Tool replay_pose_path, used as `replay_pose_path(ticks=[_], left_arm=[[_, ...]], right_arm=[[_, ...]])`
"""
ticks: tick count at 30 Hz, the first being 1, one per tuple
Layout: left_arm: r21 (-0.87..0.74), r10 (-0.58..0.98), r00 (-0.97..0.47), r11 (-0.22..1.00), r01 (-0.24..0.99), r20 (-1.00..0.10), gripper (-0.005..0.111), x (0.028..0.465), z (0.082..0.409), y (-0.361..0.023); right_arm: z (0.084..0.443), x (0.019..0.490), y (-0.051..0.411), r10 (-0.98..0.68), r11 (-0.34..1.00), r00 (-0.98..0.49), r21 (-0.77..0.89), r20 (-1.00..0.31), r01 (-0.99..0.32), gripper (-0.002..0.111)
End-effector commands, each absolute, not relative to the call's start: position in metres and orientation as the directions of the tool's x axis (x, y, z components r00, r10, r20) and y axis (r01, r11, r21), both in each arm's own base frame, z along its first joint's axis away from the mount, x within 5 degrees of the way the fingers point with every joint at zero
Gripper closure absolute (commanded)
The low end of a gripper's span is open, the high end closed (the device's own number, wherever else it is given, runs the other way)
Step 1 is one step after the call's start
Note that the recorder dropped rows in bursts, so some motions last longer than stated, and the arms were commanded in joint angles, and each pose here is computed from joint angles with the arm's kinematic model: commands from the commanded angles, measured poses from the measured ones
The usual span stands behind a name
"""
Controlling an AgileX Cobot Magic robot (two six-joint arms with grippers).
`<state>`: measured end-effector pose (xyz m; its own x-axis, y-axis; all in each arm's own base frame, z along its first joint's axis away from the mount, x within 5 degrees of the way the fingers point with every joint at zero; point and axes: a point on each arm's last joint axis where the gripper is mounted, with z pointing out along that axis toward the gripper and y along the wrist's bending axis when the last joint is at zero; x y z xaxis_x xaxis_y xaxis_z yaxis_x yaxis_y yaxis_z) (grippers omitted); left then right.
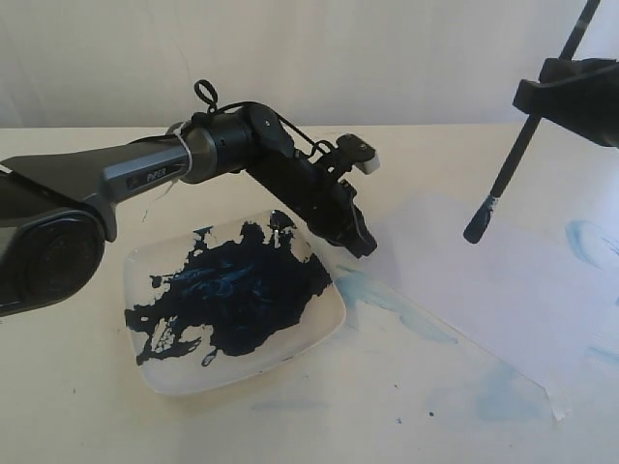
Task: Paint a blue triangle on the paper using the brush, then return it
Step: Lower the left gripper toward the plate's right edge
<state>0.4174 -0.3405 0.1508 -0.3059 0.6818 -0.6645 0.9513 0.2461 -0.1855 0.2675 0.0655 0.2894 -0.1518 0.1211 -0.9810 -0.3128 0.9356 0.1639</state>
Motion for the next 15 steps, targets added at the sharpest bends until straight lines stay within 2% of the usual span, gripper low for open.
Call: replay_pose_path(ticks=[1, 15], left_arm=[[-0.197, 0.676, -0.320, 0.255, 0.947, -0.664, 0.107, 0.4180, 0.1501, -0.3406], [-0.217, 0.673, -0.345, 0.270, 0.938, -0.654, 0.107, 0.4183, 0.1445, -0.3408]], right_arm=[[0.2901, 0.2675, 0.0641, 0.127, 0.936, -0.141, 0.166, -0.982, -0.312, 0.108], [0.2876, 0.2702, 0.0654, 0.130, 0.932, -0.136, 0.168, -0.982, -0.321, 0.108]])
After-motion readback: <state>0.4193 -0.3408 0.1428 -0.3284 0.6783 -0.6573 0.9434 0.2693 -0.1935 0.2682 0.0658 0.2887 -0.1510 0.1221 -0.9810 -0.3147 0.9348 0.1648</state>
